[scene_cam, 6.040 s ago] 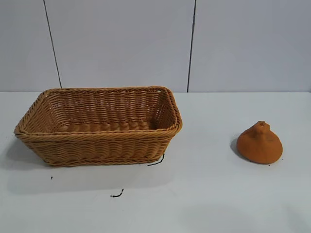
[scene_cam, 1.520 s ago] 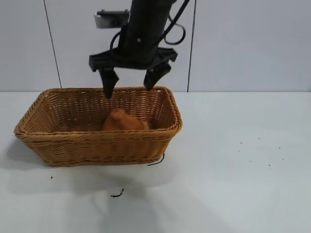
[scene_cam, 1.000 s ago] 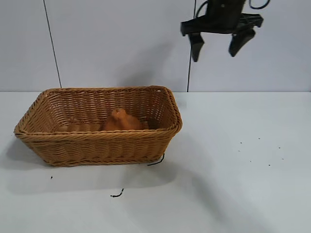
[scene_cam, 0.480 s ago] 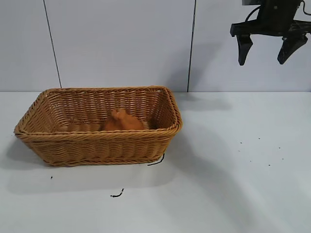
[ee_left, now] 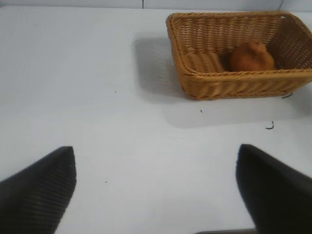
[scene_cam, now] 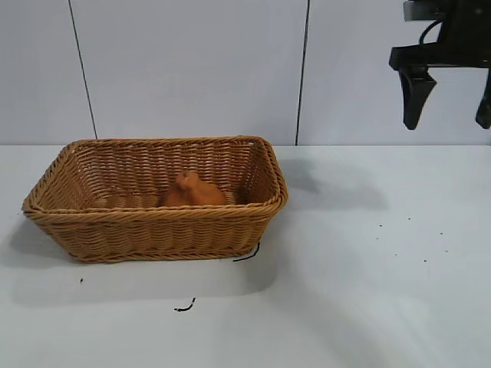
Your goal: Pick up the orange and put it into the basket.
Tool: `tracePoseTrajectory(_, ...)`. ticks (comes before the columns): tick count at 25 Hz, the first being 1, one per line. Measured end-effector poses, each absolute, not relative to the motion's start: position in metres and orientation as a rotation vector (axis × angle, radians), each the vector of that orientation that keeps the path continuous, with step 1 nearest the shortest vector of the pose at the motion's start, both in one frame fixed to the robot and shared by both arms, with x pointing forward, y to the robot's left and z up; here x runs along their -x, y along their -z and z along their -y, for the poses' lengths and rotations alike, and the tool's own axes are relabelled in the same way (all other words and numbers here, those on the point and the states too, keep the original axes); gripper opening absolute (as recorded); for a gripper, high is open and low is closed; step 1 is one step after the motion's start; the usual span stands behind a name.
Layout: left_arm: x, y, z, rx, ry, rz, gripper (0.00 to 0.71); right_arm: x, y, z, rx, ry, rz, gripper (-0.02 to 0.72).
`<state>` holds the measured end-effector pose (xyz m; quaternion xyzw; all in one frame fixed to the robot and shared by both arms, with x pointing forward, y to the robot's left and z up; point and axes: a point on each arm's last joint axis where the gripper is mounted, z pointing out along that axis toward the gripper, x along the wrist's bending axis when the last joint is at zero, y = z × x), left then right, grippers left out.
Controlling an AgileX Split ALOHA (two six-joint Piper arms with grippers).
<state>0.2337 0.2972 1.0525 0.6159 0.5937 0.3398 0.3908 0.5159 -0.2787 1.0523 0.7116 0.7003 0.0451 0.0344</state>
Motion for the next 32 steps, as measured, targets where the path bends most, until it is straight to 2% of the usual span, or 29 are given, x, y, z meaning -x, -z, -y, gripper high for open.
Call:
tracePoseTrajectory(4, -0.234, -1.053, -0.297, -1.565, -0.863, -1.508, 0.639, -0.458, -1.062, 0.283, -2.159, -0.193, -2.133, 0.634)
tracePoseTrajectory(8, -0.234, -1.053, -0.297, -1.565, -0.863, -1.508, 0.639, -0.406, -1.061, 0.286, -2.102, -0.290, -2.095, 0.634)
tracePoseTrajectory(16, -0.234, -1.053, -0.297, -1.565, -0.863, -1.508, 0.639, -0.317, -1.040, 0.293, -1.803, -0.593, -1.979, 0.634)
tracePoseTrajectory(24, -0.234, -1.053, -0.297, -1.565, -0.863, -1.508, 0.639, -0.260, -1.056, 0.297, -1.546, -0.896, -1.717, 0.634)
tracePoseTrajectory(32, -0.234, -1.053, -0.297, -1.565, -0.863, -1.508, 0.639, -0.235, -1.056, 0.299, -1.440, -0.995, -1.600, 0.634)
